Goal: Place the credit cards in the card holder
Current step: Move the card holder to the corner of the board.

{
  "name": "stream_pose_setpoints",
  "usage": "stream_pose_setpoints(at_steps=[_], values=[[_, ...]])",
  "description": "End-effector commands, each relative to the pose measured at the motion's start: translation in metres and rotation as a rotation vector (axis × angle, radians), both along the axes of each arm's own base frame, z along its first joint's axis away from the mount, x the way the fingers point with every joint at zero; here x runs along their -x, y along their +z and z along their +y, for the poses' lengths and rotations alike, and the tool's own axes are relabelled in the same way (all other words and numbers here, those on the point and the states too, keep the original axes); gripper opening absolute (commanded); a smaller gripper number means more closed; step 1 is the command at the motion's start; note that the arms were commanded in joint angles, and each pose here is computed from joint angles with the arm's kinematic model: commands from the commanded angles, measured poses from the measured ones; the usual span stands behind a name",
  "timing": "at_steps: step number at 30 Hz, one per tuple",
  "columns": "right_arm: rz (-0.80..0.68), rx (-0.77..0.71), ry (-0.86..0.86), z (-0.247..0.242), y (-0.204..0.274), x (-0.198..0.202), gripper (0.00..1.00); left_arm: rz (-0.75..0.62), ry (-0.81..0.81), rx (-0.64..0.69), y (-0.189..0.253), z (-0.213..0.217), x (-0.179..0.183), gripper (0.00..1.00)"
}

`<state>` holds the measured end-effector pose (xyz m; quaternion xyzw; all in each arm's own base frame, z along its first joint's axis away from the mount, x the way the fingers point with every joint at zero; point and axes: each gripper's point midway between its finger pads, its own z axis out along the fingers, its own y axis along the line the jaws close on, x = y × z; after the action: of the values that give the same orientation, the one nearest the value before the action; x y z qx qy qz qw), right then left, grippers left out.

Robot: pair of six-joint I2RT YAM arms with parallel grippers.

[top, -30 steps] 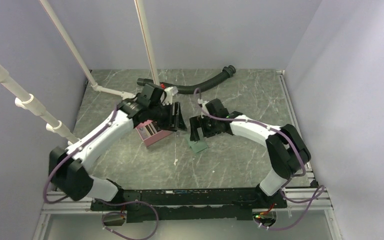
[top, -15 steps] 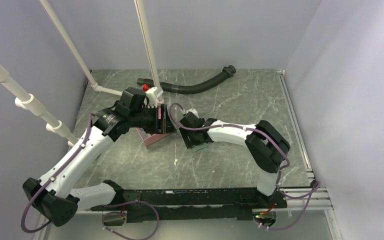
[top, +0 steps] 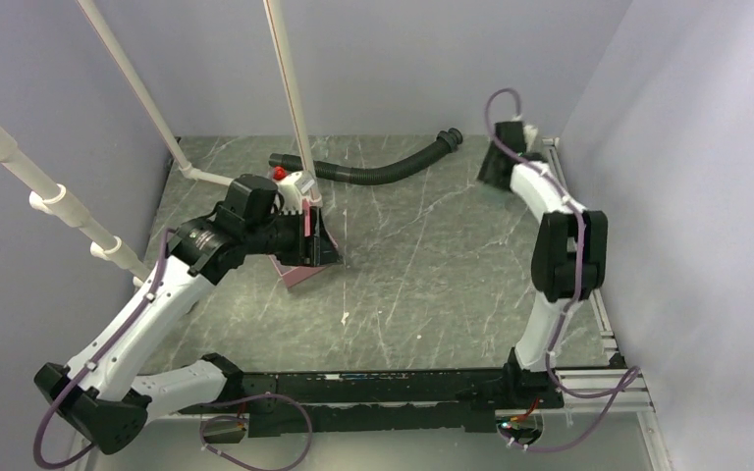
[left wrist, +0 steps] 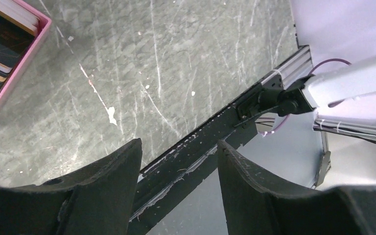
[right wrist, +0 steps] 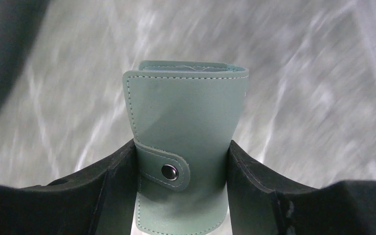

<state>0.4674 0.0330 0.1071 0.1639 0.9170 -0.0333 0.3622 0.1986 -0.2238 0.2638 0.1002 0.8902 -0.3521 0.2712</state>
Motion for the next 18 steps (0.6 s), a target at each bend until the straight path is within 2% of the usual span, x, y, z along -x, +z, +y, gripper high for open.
stream_pose_setpoints(at_steps=[1, 5, 11, 13, 14, 15, 16, 18], values=[[-0.087, 0.054, -0.131, -0.084, 0.022, -0.073, 0.35, -0.048, -0.021, 0.111, 0.033, -0.004, 0.011, 0.63], [-0.066, 0.038, -0.211, -0.136, 0.005, -0.119, 0.38, -0.051, -0.001, 0.129, 0.038, 0.002, 0.02, 0.63], [-0.055, 0.076, -0.137, -0.145, -0.023, -0.145, 0.49, -0.095, 0.016, 0.12, 0.058, 0.01, 0.022, 0.63], [-0.039, 0.096, -0.131, -0.146, -0.026, -0.143, 0.61, -0.099, 0.009, 0.113, 0.061, 0.009, 0.02, 0.63], [-0.033, 0.11, -0.138, -0.148, -0.023, -0.141, 0.72, -0.098, 0.005, 0.11, 0.062, 0.009, 0.02, 0.63], [-0.022, 0.115, -0.144, -0.149, -0.021, -0.138, 0.87, -0.1, 0.001, 0.109, 0.062, 0.008, 0.02, 0.62], [-0.012, 0.118, -0.161, -0.151, -0.014, -0.135, 0.97, -0.101, -0.002, 0.109, 0.062, 0.007, 0.018, 0.61], [0.021, 0.134, -0.205, -0.153, 0.01, -0.122, 1.0, -0.099, -0.005, 0.103, 0.06, 0.005, 0.016, 0.61]])
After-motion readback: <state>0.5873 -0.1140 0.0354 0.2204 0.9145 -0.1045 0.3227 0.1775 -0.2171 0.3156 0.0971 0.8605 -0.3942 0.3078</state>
